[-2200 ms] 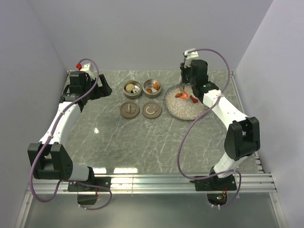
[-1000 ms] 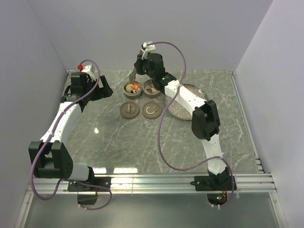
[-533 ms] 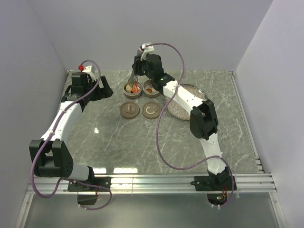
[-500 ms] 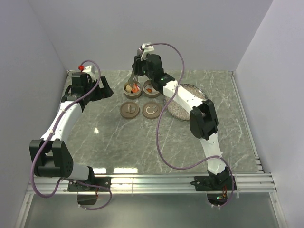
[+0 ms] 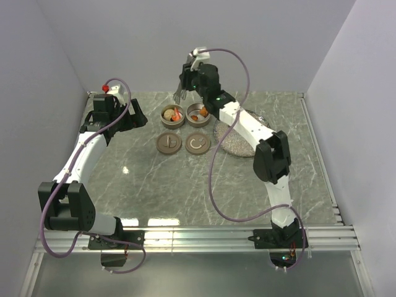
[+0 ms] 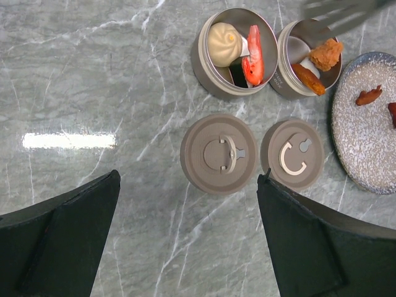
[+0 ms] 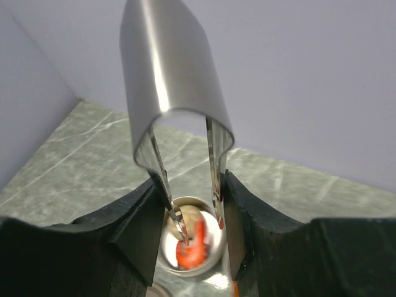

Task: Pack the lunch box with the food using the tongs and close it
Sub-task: Place the food into the lunch box, then pick up the food using the clamp

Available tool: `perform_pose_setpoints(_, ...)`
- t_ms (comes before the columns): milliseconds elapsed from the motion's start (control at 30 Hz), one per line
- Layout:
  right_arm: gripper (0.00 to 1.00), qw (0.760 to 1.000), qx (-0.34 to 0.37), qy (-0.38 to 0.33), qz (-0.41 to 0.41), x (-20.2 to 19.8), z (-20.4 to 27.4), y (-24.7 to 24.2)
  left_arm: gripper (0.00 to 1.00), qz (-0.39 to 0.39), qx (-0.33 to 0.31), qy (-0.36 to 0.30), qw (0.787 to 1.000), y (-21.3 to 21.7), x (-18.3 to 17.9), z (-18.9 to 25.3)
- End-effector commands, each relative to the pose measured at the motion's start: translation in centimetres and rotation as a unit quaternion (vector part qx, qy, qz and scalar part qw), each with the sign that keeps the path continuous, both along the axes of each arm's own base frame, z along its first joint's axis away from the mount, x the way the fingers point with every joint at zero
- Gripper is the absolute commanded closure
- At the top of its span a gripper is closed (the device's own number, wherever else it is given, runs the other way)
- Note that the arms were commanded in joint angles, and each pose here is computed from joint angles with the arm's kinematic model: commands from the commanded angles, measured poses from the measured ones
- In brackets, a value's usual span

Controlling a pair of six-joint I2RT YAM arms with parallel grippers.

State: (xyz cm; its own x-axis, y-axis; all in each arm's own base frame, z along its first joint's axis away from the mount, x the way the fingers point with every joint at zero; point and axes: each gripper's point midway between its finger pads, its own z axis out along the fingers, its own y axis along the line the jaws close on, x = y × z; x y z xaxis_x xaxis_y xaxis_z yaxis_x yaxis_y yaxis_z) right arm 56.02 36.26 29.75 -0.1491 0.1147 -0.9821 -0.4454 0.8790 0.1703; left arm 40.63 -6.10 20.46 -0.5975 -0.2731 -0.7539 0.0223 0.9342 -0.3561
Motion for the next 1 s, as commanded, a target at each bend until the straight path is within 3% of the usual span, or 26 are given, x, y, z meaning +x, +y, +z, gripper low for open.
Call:
perform_pose_setpoints(0, 0.52, 0.993, 0.039, -0.082, -0.072, -0.4, 9.7, -6.8, 0.01, -0.005, -0.001, -0.029, 1.000, -0.1, 0.4, 1.3)
perform_pose_setpoints(167, 0.54, 0.985, 0.022, -0.069, -0.157, -1.5, 9.8, -13.8, 0.01, -0.008, -0.005, -0.034, 0.999, -0.2, 0.5, 1.3)
perform_pose_setpoints(367, 0.55, 0.968, -0.021, -0.017, -0.250, -4.2, 5.0, -18.8, 0.01, -0.018, -0.013, -0.043, 0.999, -0.7, 0.6, 1.5)
perform_pose_setpoints(633, 0.54, 0.954, -0.039, 0.055, -0.293, -5.3, -1.9, -20.3, 0.01, -0.030, -0.018, -0.046, 0.998, -1.0, 0.1, 1.3)
perform_pose_setpoints(967, 0.54, 0.926, -0.061, 0.085, -0.363, -4.3, -5.3, -21.9, 0.00, -0.030, -0.017, -0.050, 0.998, -1.0, -0.4, 1.2)
